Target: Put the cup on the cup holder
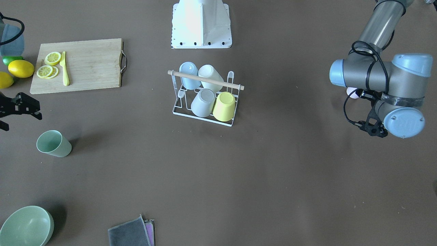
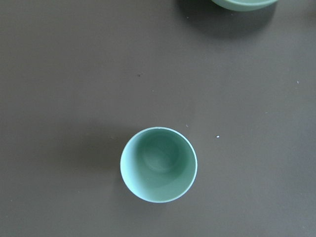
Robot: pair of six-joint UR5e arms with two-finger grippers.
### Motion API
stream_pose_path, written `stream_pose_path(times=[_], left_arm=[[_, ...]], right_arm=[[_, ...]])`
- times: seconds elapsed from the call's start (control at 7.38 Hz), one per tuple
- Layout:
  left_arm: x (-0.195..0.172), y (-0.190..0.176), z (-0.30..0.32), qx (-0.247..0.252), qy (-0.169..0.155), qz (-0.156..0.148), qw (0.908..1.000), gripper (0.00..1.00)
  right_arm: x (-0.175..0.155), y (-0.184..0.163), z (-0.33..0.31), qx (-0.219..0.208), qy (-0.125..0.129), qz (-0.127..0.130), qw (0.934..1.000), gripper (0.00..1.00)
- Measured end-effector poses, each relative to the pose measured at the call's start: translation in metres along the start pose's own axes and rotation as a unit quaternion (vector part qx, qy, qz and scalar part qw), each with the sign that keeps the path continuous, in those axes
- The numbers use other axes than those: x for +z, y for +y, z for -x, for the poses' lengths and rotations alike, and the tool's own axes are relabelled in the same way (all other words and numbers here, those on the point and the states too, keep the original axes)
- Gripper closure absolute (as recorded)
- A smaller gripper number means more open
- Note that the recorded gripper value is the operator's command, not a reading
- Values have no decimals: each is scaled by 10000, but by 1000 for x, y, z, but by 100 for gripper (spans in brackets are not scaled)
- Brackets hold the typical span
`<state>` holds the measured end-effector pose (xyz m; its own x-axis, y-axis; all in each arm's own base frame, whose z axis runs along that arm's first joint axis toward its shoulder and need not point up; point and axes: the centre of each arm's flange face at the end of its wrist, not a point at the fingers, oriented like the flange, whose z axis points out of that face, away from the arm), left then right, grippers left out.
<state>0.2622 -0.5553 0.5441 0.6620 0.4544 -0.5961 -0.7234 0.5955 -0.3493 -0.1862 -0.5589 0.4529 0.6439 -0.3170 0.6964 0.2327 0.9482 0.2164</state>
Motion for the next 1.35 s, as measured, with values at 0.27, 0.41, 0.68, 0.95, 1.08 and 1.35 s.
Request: stream_pose_path(times=[0.27,0.41,0.68,0.95,1.08,1.35], left_arm=[[9,-19,-25,66,206,166,9996,2],[16,-24,-30,106,199,260,9994,2],[29,-31,-34,345,24,483,9982,2],[40,-35,-39,443,-86,689,9966,2],[49,-38,-45,479,-168,831,9952,2],[66,-44,-58,554,-355,1097,9918,2]], right_arm=[[23,-73,13,216,-249,403,9986,0],[32,-102,18,274,-323,545,9976,0],[43,-130,25,244,-334,676,9969,0],[49,-150,39,-350,-274,725,9964,0],[54,-166,45,-806,-204,808,9933,0],[69,-191,56,-1523,-21,1160,9815,0]])
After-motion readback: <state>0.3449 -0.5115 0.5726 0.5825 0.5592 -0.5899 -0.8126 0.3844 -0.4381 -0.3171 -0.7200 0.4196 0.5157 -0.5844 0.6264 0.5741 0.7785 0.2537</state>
